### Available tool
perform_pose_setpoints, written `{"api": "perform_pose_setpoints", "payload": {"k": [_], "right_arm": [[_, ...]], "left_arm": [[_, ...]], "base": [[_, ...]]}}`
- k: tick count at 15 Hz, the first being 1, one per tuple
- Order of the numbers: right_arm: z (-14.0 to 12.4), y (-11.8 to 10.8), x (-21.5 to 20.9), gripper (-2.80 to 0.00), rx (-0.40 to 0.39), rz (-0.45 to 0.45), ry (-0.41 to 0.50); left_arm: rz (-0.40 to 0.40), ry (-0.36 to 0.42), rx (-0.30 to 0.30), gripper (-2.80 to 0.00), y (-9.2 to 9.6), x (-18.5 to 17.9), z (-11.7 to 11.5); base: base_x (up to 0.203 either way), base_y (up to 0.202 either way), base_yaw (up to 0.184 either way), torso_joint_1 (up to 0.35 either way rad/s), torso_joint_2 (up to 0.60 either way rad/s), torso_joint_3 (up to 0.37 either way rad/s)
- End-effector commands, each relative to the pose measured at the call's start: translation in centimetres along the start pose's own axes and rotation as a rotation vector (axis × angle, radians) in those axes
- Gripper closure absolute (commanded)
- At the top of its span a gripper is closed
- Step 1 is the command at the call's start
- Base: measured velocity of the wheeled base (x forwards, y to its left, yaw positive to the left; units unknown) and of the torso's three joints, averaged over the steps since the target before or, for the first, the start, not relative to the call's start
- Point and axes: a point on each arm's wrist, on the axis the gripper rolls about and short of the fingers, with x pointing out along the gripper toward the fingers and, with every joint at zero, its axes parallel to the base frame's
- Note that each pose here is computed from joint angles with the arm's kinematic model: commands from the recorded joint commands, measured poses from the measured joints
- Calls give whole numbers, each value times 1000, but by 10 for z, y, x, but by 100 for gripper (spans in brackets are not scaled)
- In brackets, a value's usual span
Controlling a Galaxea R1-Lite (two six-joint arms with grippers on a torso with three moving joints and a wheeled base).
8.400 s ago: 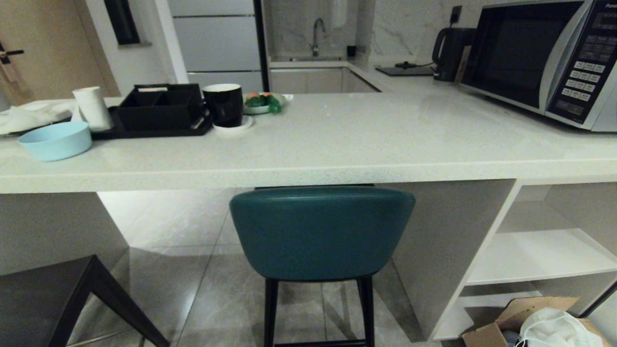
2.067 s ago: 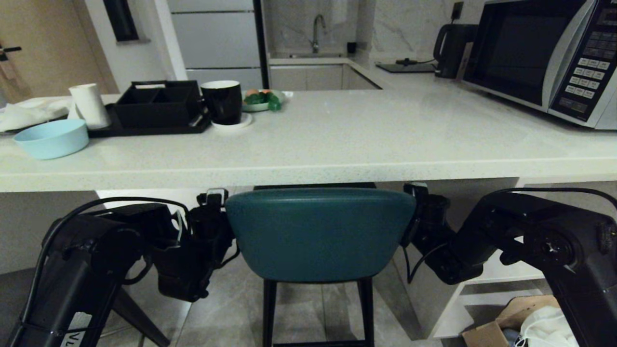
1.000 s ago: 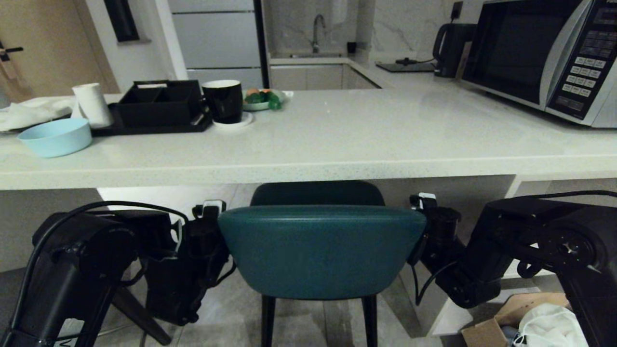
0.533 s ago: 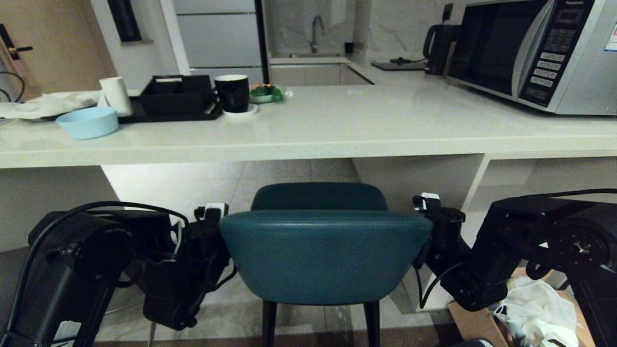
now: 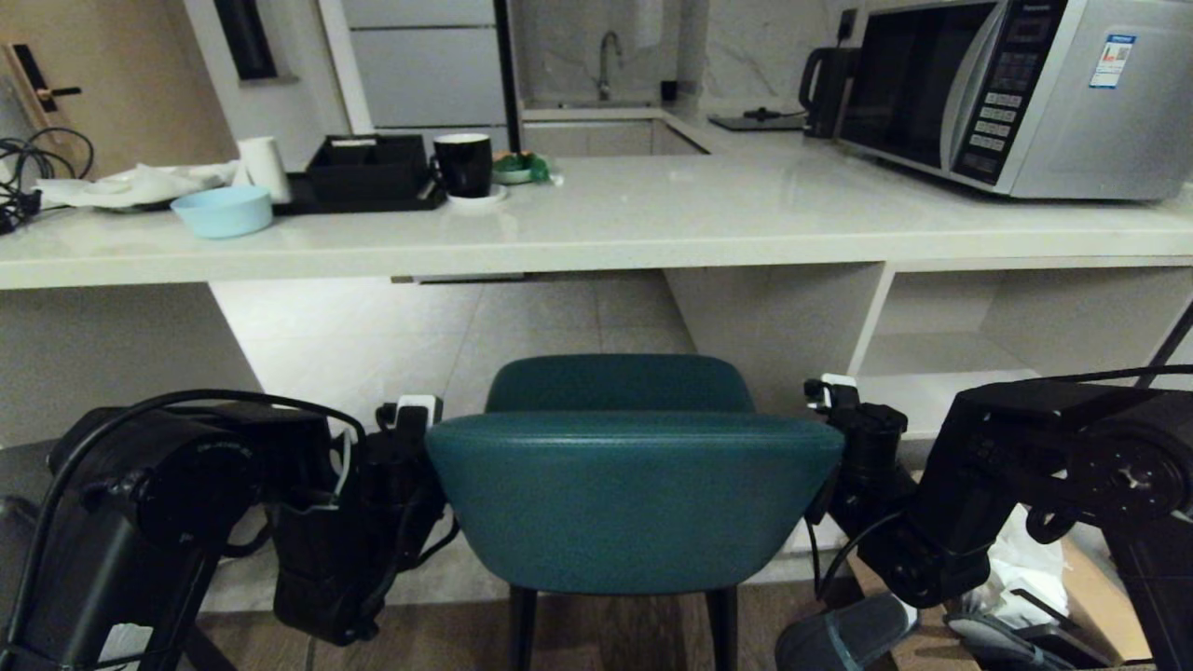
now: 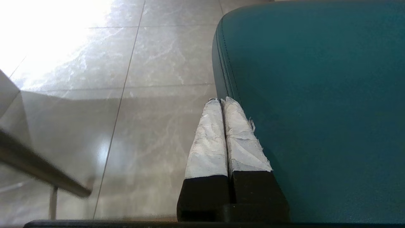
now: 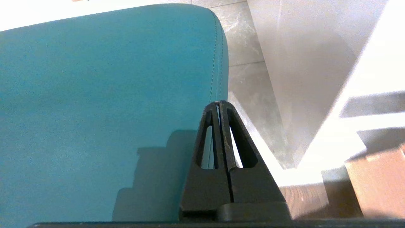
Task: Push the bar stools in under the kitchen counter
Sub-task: Pull the blue chair out from under the dining table
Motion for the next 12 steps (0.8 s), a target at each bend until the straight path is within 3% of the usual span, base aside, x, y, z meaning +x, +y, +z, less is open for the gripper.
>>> {"api": "perform_pose_setpoints", "payload": {"k": [1, 9, 12], "right_arm": [[-1, 15, -5, 0, -3, 39, -5], [9, 6, -6, 0, 6, -2, -34], [33, -36, -8, 0, 19, -110, -83]], "left_arm": [[-24, -5, 5, 0, -10, -3, 0], [-10, -18, 2, 0, -10, -8, 7], [39, -47, -12, 0, 9, -3, 18]], "base": [[-192, 0, -2, 2, 4, 4], [-177, 0, -2, -1, 2, 3], [0, 0, 0, 0, 0, 0]]}}
